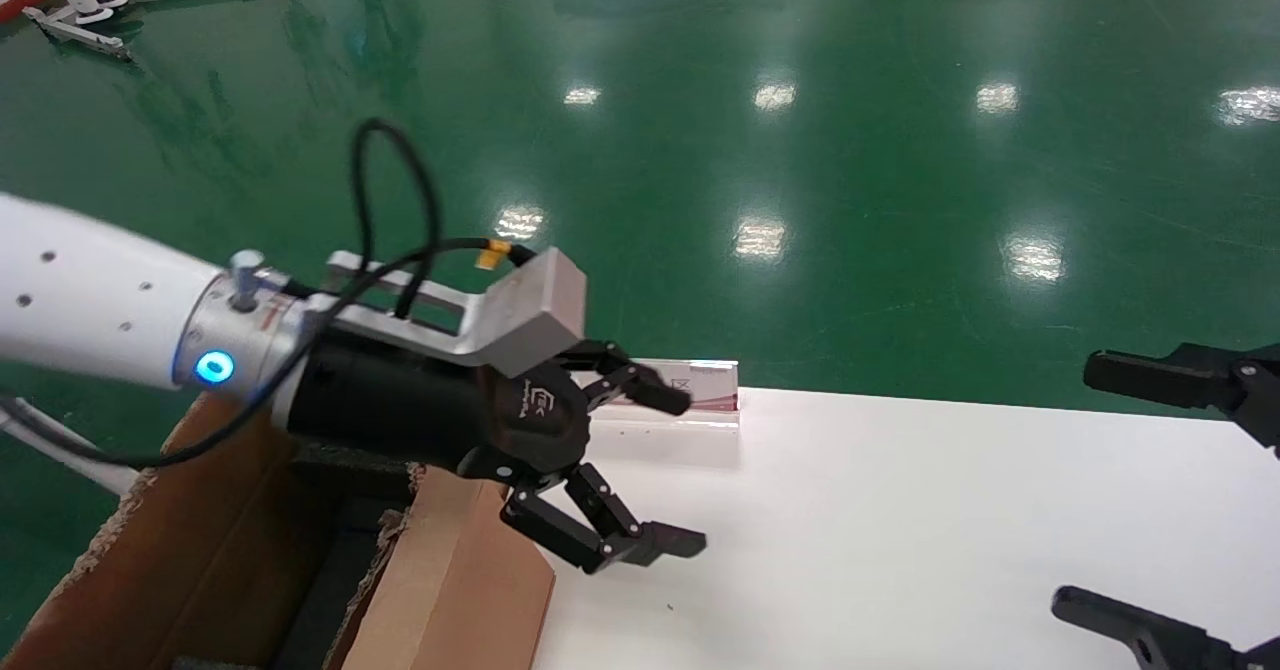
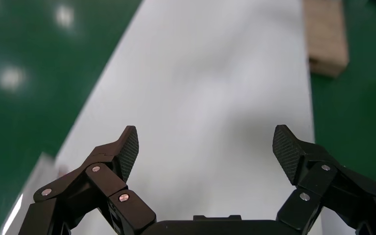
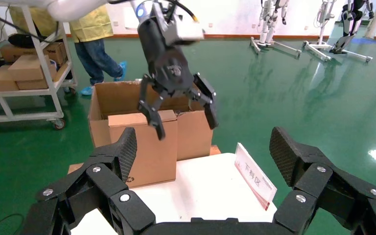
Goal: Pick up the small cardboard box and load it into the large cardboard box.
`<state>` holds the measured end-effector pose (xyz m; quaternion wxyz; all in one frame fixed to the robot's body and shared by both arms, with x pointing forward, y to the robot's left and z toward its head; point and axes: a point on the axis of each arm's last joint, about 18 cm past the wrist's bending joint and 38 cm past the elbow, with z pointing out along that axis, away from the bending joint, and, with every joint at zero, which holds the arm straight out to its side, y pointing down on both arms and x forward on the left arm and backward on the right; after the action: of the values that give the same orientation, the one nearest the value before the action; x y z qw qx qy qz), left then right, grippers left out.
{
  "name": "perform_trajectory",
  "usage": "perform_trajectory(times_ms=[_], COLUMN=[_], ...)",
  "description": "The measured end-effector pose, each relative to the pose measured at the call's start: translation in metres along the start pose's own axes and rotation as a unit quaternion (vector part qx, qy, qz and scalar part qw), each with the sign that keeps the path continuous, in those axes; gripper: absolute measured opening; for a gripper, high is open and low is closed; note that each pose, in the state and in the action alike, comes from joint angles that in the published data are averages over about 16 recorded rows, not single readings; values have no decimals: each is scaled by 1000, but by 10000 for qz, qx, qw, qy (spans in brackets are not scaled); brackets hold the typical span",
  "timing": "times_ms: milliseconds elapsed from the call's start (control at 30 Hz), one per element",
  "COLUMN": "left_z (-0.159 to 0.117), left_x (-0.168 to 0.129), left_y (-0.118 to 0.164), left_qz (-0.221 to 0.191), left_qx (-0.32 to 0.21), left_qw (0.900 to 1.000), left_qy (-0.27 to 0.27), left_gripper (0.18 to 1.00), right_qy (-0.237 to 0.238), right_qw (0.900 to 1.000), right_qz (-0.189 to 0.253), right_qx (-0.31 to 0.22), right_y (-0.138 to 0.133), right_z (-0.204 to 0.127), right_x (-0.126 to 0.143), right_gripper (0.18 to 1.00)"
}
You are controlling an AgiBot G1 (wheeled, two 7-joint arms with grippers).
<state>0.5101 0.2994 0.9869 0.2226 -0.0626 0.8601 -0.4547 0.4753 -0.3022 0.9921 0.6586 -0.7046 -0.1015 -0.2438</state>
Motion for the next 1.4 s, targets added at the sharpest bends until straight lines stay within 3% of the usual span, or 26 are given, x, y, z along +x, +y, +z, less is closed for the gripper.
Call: perform_trajectory(times_ms=[167,367,700,1000,1200,1400], left_z=[-1,-4,-7,-8,-7,-4], left_x=[-9,-18,-23,-20,-16,-10], left_y=[-3,-7,-13,-21,-23,-17], left_qz=[-508,-1269,-2519,-3235,-3511,-3725], left_qx=[-912,-1799,-2836,-3464,-3752,-3973], left_qw=[9940,9720,9128,8564,8274,8068], left_qy=[-338,-828,-1514,-2050,-2268,-2290], left_gripper=[995,995,995,995,995,995], right_qy=[0,0,0,0,0,0], right_qw=[10000,10000,10000,10000,10000,10000], right_qz=[0,0,0,0,0,0], right_qx=[0,0,0,0,0,0], right_y=[0,0,0,0,0,0], right_z=[0,0,0,0,0,0], right_x=[0,0,0,0,0,0], right_gripper=[995,995,995,995,995,995])
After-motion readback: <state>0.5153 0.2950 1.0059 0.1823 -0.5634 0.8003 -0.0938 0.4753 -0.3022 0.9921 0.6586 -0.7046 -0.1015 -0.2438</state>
